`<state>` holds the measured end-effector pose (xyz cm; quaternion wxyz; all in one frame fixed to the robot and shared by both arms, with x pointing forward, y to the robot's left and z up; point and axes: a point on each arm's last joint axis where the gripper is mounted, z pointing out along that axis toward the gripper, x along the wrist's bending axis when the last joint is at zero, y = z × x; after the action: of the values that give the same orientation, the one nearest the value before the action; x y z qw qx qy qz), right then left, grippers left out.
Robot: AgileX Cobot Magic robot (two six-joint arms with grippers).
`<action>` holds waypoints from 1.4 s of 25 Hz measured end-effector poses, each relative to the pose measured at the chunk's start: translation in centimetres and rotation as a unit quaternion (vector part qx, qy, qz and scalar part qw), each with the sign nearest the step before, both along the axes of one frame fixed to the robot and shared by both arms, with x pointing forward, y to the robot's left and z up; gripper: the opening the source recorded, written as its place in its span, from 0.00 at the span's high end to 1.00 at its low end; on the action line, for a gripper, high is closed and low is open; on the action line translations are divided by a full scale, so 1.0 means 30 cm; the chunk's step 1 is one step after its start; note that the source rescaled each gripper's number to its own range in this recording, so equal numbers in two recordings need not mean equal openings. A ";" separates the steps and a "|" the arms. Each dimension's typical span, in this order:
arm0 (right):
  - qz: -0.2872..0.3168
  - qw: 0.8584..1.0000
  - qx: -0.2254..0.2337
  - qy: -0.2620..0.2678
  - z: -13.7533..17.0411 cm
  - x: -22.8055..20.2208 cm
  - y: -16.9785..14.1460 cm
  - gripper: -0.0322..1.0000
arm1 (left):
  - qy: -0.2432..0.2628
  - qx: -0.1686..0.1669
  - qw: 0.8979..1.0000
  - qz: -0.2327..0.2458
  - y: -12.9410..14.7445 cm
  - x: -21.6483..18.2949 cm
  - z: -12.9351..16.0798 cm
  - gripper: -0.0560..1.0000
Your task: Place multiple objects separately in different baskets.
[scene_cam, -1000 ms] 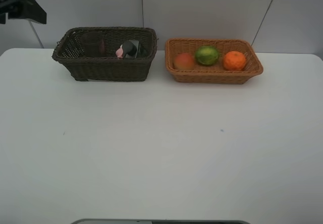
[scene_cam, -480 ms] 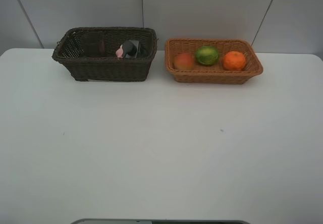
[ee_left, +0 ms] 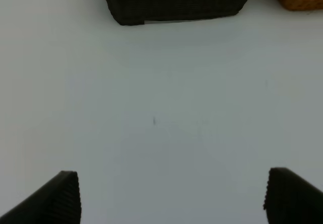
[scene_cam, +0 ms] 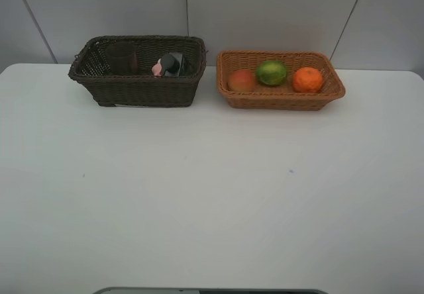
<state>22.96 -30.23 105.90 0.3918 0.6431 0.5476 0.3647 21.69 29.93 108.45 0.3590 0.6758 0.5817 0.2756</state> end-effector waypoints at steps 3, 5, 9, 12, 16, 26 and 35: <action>0.000 1.000 0.000 0.000 0.000 0.000 0.000 0.36 | -0.009 -0.001 1.000 0.000 0.003 -0.022 -0.062 0.06; 0.000 1.000 0.000 0.000 0.000 0.000 0.000 0.36 | -0.001 0.000 1.000 0.000 0.003 -0.018 -0.096 0.06; 0.000 1.000 0.000 0.000 0.000 0.000 0.000 0.36 | 0.007 0.008 1.000 -0.001 0.003 -0.005 -0.121 0.06; 0.000 1.000 0.000 0.000 0.000 0.000 0.000 0.36 | -0.017 0.008 1.000 -0.001 0.001 0.011 -0.120 0.06; 0.000 1.000 0.000 0.000 0.000 0.000 0.000 0.36 | -0.028 0.009 1.000 0.000 0.000 0.032 -0.135 0.06; 0.000 1.000 0.000 0.000 0.000 0.000 0.000 0.36 | -0.033 0.003 0.999 -0.003 -0.003 0.033 -0.132 0.06; 0.000 1.000 0.000 0.000 0.000 0.000 0.000 0.36 | -0.033 0.003 0.999 -0.003 -0.003 0.033 -0.132 0.06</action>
<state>22.96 -30.23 105.90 0.3918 0.6431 0.5476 0.3647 22.68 29.83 104.50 0.3764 0.6696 0.5665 0.2984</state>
